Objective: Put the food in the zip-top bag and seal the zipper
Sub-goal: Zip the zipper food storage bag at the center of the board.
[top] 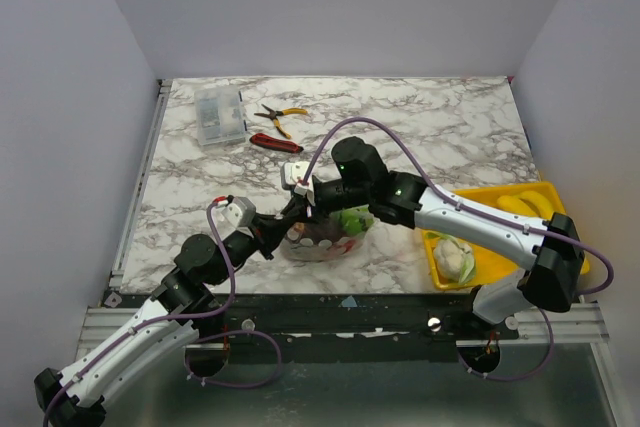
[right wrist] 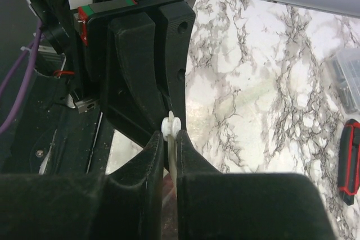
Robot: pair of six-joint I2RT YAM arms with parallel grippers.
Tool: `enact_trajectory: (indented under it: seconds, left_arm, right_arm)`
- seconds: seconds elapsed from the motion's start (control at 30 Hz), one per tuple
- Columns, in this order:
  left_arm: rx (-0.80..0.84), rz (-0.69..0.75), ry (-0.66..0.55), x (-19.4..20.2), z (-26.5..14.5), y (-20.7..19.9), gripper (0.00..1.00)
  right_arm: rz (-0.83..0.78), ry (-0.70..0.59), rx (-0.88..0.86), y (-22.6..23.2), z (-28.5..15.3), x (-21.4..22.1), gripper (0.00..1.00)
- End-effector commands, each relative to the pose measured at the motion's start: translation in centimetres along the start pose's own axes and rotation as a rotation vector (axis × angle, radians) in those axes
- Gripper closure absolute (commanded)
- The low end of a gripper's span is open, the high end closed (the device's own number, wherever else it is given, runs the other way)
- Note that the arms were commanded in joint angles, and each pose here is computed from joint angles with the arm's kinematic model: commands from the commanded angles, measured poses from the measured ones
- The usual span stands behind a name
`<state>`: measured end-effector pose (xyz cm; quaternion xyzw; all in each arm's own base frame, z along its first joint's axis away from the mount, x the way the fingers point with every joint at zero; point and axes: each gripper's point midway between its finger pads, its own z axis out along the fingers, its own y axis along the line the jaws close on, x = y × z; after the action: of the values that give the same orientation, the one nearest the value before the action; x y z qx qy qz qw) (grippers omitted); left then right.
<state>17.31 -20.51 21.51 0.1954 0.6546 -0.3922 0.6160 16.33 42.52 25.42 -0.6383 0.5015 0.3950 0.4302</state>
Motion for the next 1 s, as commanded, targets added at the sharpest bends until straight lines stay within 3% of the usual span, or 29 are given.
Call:
enact_trajectory:
  seconds: [0.0,0.1,0.27,0.33,0.4,0.47,0.57,0.63,0.73,0.97]
  left_arm:
    - [0.063,-0.004,-0.03,-1.0,0.1,-1.3,1.0]
    - [0.061,-0.009,-0.02,-0.9,0.0,-1.3,0.99]
    - [0.05,-0.026,-0.027,-0.6,-0.3,-1.1,0.69]
    - [0.052,-0.031,-0.038,-0.7,-0.4,-1.1,0.62]
    - [0.062,-0.034,-0.051,-0.9,-0.5,-1.3,0.61]
    - [0.061,-0.032,-0.055,-1.0,-0.5,-1.3,0.66]
    - [0.049,-0.025,-0.05,-0.9,-0.5,-1.1,0.86]
    - [0.042,-0.025,-0.054,-1.1,-0.5,-1.0,0.95]
    - [0.054,-0.022,-0.062,-1.3,-0.6,-1.2,1.0]
    - [0.007,-0.055,-0.131,-1.9,-1.1,-0.3,1.0]
  right_arm:
    - [-0.047,-0.045,-0.023,0.1,0.8,-1.7,0.99]
    - [-0.039,-0.039,0.003,-0.1,0.5,-1.4,1.0]
    - [-0.014,-0.059,-0.031,0.5,0.1,-1.2,1.0]
    - [-0.004,-0.07,-0.039,0.5,-0.1,-1.3,1.0]
    - [0.009,-0.089,-0.047,0.5,-0.4,-1.5,1.0]
    - [0.011,-0.097,-0.052,0.5,-0.5,-1.5,1.0]
    - [0.021,-0.098,-0.064,0.6,-0.4,-1.6,1.0]
    - [0.027,-0.093,-0.049,0.4,-0.3,-1.4,1.0]
    - [0.032,-0.074,0.01,-0.5,-0.4,-0.9,1.0]
    - [0.051,-0.036,0.115,-1.4,-2.2,1.1,1.0]
